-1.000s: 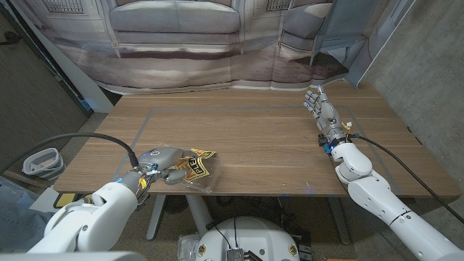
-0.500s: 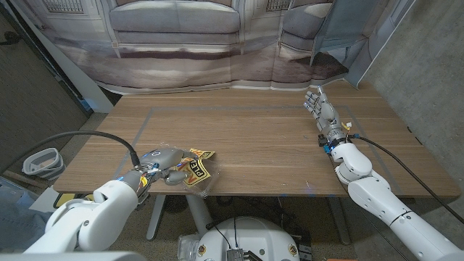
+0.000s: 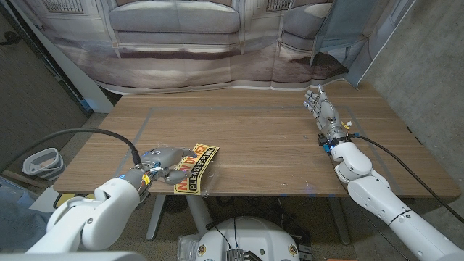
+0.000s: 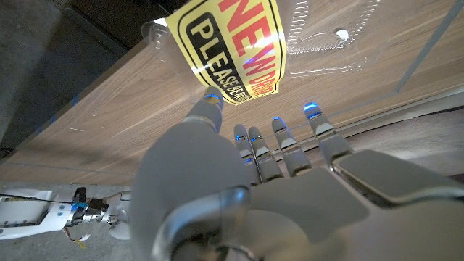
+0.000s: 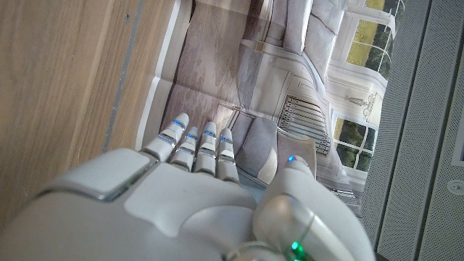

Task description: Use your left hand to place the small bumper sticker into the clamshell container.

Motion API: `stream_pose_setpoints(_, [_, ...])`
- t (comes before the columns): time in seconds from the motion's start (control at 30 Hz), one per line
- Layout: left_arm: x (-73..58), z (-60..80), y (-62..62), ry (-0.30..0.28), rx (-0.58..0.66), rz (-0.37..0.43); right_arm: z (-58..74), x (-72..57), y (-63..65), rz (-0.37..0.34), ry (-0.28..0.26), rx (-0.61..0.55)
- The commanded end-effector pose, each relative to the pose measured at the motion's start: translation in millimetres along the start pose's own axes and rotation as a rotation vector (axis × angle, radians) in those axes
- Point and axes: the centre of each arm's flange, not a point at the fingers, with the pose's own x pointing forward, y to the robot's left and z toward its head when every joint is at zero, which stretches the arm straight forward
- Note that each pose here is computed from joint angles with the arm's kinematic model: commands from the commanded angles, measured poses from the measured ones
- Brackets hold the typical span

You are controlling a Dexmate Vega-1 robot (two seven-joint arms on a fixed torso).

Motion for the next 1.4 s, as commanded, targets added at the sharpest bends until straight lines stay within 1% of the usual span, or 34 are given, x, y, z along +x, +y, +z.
stream_pose_setpoints(0.03, [3.2,-1.4,3.4,0.003,0.001,-0.002,-1.0,1.7,-0.4,-0.004,-0.001,0.005])
stream_pose_setpoints(0.2, [5.0,-1.3,4.7,0.001,0.005,0.001,-0.4,1.8,-0.1,-0.005,-0.004,0.004])
stream_pose_setpoints(0.23, [5.1,-1.5,5.5,-0.014,0.001,0.001,-0.2,1.7,-0.4,-0.007,-0.005,0.005])
stream_pose_setpoints(0.3, [4.2,-0.9,6.0,-0.019,0.004,0.012,-0.1,1.5,-0.6,-0.008,-0.005,0.006])
stream_pose_setpoints(0.4, [2.6,-1.2,9.0,-0.015,0.005,0.025,0.6,0.8,-1.4,-0.012,-0.006,0.007])
stream_pose_setpoints(0.6, [2.3,-1.6,10.3,-0.012,0.003,0.016,1.0,0.5,-1.9,-0.013,-0.004,0.006])
stream_pose_setpoints(0.8, [-0.6,-0.5,14.0,-0.015,0.006,0.034,-0.2,-1.4,-2.3,-0.014,-0.002,0.009])
stream_pose_setpoints(0.97, [-0.7,0.0,15.9,-0.011,0.009,0.035,-0.1,-2.6,-3.3,-0.016,-0.003,0.01])
stream_pose_setpoints(1.27, [-1.5,0.2,21.1,-0.021,-0.003,0.064,0.3,-3.5,-5.9,-0.02,-0.003,0.01])
stream_pose_setpoints(1.33, [-0.8,-0.1,20.6,-0.025,-0.011,0.071,0.3,-3.5,-6.0,-0.02,-0.002,0.008])
stream_pose_setpoints(1.4, [0.3,0.4,20.1,-0.024,-0.008,0.061,0.1,-3.5,-6.1,-0.02,-0.001,0.009])
